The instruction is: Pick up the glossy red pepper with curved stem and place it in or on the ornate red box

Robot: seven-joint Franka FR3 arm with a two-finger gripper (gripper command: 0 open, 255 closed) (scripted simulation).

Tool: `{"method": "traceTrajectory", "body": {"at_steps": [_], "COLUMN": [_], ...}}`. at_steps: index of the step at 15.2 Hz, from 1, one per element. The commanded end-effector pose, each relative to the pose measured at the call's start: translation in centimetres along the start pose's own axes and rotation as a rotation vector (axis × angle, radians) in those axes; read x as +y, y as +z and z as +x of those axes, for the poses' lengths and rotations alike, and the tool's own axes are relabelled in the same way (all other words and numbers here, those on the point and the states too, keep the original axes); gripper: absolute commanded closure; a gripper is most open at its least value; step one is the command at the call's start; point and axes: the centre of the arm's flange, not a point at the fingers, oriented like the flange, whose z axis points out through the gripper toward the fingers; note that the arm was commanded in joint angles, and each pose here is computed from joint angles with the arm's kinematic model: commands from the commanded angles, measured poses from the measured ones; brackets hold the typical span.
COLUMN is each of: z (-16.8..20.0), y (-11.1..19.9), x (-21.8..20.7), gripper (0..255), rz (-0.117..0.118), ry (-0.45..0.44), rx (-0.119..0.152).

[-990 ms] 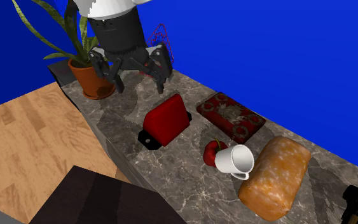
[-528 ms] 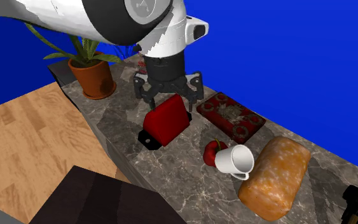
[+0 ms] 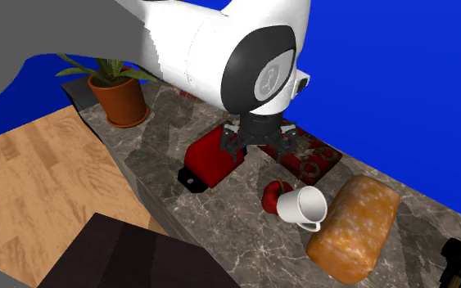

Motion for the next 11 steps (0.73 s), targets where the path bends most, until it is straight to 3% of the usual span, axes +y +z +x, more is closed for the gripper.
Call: {"method": "traceTrajectory", "body": {"at_steps": [1,11], "z": [0.1,1.5], "y": [1.9,11.0], "x": [2.0,10.1], "gripper": [0,0], "rz": [0.010,0.058], "ry": [-0.016,-0.077], "rx": [-0.002,-0.011]}}
